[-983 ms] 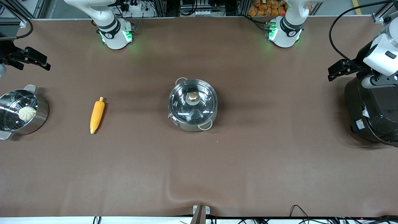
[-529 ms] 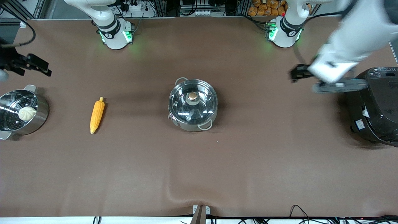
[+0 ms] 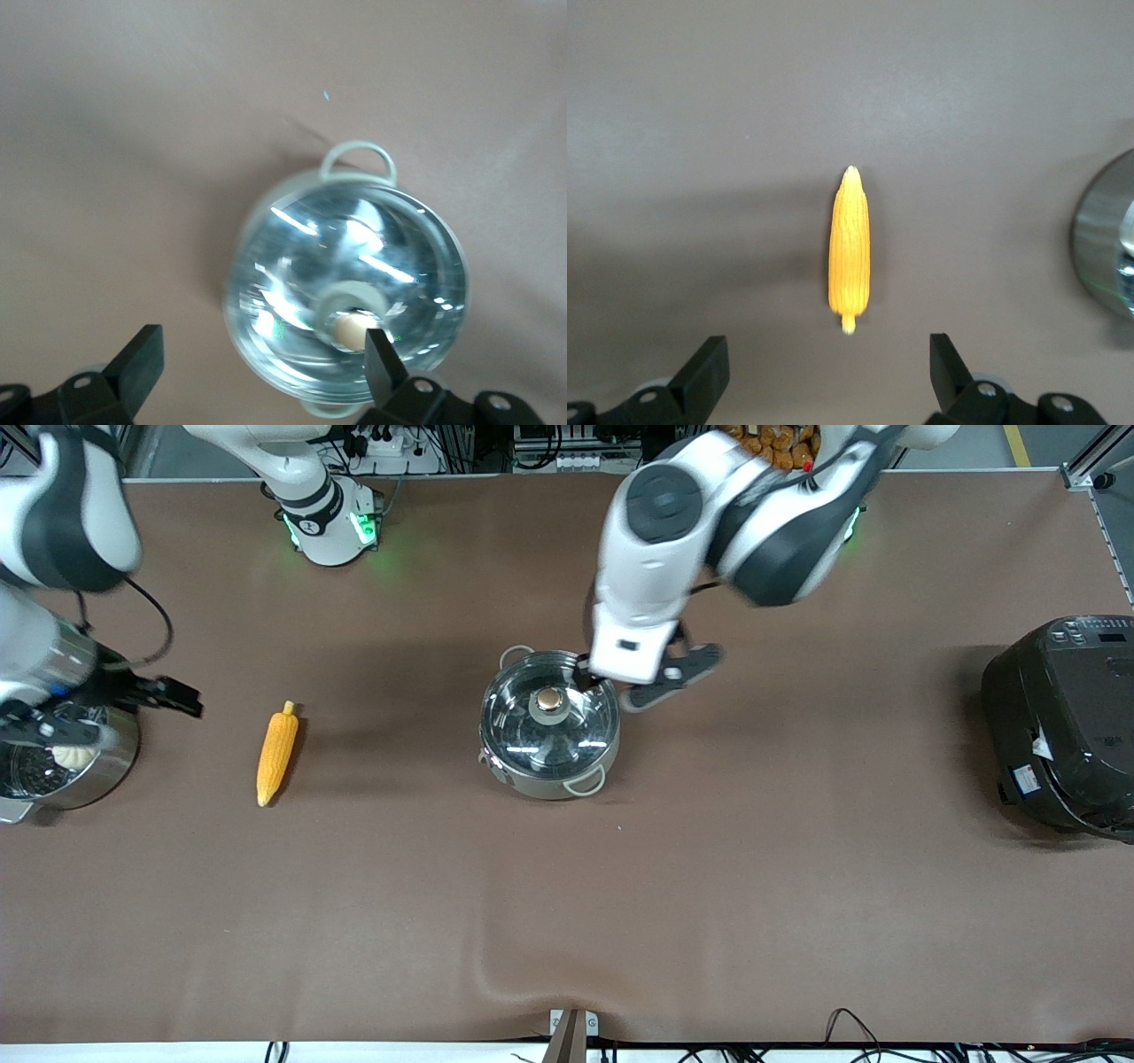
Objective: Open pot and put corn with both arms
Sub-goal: 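Reach the left gripper to the lid knob while the right gripper reaches the corn, then grasp the lid knob with the left gripper while the right gripper grasps the corn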
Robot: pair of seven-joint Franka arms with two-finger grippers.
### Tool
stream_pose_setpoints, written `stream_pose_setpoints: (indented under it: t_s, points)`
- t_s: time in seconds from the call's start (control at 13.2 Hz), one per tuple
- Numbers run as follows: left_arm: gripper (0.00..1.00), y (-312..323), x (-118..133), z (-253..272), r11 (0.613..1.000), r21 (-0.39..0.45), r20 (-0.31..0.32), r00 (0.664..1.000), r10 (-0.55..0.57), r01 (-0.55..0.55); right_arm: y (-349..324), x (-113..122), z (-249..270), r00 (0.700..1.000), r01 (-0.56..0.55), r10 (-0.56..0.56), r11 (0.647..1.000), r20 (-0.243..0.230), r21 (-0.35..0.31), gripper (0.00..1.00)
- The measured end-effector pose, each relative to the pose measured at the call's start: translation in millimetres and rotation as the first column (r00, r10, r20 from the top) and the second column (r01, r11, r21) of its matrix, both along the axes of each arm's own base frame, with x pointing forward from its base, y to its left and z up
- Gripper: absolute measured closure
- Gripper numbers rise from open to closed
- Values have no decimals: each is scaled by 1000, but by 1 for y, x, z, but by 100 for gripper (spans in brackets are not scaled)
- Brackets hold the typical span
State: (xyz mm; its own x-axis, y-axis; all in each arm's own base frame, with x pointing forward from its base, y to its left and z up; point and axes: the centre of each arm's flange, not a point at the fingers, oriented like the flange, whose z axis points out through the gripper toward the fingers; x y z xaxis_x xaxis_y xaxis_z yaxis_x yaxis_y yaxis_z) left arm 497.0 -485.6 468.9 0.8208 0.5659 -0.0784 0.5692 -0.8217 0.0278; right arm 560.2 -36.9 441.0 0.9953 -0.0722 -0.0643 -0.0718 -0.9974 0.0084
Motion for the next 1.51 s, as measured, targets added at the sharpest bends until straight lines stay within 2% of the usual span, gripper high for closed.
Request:
stream_pose_setpoints:
  t_s: [0.23, 0.38, 0.53, 0.76, 1.13, 1.29, 1.36, 1.44, 1.51]
  points:
    - [0, -43, -10, -46, 993, -34, 6, 993, 117, -117, 1, -5, -84, 1000, -4, 4, 1000, -10, -4, 0]
    - [0, -54, -14, -72, 990, -17, -12, 990, 140, -140, 2, -6, -122, 1000, -9, 9, 1000, -23, -7, 0]
    - [0, -59, -14, -90, 987, 1, -20, 987, 159, -159, 4, -3, -152, 1000, -14, 14, 1000, -6, -11, 0]
    - [0, -66, -15, -97, 984, -5, -14, 984, 177, -177, 4, -8, -189, 1000, -17, 18, 1000, 14, -15, 0]
    - [0, -69, -12, -114, 981, -3, -18, 981, 193, -193, 4, -20, -214, 1000, -23, 23, 1000, -17, -14, 0]
    - [6, -69, -12, -117, 981, 0, -20, 981, 193, -193, 4, -21, -227, 999, -22, 22, 1000, -26, -15, 0]
    - [14, -70, -13, -118, 981, 1, -21, 981, 192, -192, 3, -22, -233, 999, -22, 22, 1000, -34, -16, 0]
    - [14, -70, -13, -118, 981, 1, -21, 981, 192, -192, 3, -24, -240, 999, -22, 21, 1000, -44, -16, 0]
    - [21, -70, -13, -118, 981, 2, -22, 981, 191, -191, 3, -25, -245, 998, -21, 21, 1000, -51, -16, 0]
